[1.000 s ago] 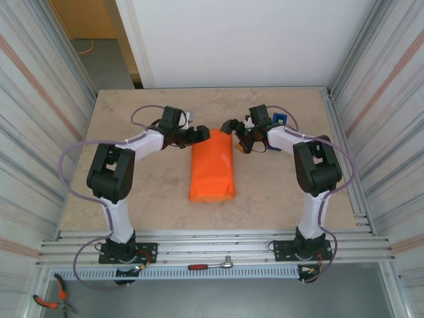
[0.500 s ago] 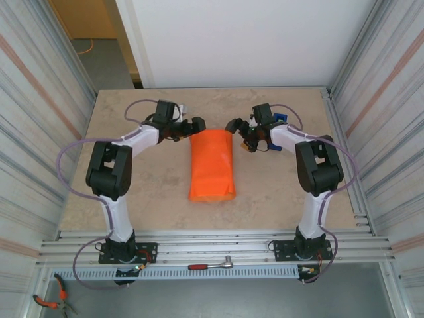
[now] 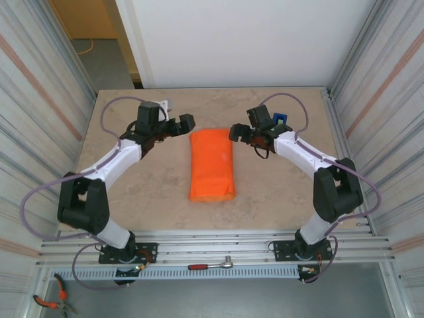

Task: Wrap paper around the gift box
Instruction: Press the wrapping paper onto the gift box.

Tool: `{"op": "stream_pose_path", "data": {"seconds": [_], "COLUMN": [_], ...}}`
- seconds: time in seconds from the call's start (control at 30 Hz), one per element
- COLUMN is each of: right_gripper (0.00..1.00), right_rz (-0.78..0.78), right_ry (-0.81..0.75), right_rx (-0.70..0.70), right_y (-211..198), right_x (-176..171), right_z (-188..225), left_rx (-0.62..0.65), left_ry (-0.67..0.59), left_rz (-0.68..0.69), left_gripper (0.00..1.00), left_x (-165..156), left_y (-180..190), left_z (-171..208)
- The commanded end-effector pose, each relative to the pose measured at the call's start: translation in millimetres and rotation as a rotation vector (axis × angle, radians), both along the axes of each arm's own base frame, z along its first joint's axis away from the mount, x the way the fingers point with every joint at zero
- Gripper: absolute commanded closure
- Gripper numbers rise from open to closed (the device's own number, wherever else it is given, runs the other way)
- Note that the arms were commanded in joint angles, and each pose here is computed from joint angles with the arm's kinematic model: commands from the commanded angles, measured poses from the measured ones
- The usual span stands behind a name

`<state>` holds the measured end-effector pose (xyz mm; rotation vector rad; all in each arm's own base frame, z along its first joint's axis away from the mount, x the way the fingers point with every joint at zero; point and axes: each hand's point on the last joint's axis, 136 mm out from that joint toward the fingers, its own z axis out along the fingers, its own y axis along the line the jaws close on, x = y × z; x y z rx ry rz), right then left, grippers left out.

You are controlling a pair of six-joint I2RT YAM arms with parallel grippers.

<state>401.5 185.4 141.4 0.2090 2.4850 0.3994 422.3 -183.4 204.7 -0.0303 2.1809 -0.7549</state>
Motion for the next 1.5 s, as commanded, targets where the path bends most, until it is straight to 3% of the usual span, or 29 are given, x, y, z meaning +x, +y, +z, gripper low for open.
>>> {"op": "stream_pose_path", "data": {"seconds": [0.0,0.17,0.3,0.47,0.63,0.77,0.97,1.17,1.47], "right_gripper": [0.02,0.02,0.02,0.02,0.02,0.02,0.02,0.0,0.15], "right_rz": [0.0,0.018,0.045,0.053,0.04,0.031,0.071,0.113,0.177], "right_ry": [-0.041,-0.052,-0.003,0.032,0.07,0.102,0.125,0.143,0.206], "right_rx": [-0.053,0.084,0.156,0.212,0.232,0.23,0.266,0.283,0.317], "right_y": [-11,0,14,24,29,29,39,52,84], "right_x": [-12,-27,-41,-68,-97,-114,-122,-118,-111], "right_z": [8,14,3,-18,-33,-43,-42,-40,-56], "left_rx": [0.106,0.064,0.018,-0.033,-0.165,-0.128,-0.005,0.022,-0.008], "left_ry": [-0.133,-0.229,-0.12,-0.093,0.0,0.13,0.206,0.26,0.264], "left_rz": [0.164,0.158,0.276,0.188,0.227,0.104,-0.09,-0.108,-0.148], "left_gripper": [0.01,0.01,0.01,0.01,0.01,0.02,0.16,0.2,0.25], "left_x": [-4,-29,-44,-67,-81,-97,-117,-130,-139], "left_y": [37,52,75,69,65,42,3,-9,-35], "left_z": [10,19,6,-9,-39,-66,-89,-116,-127]}}
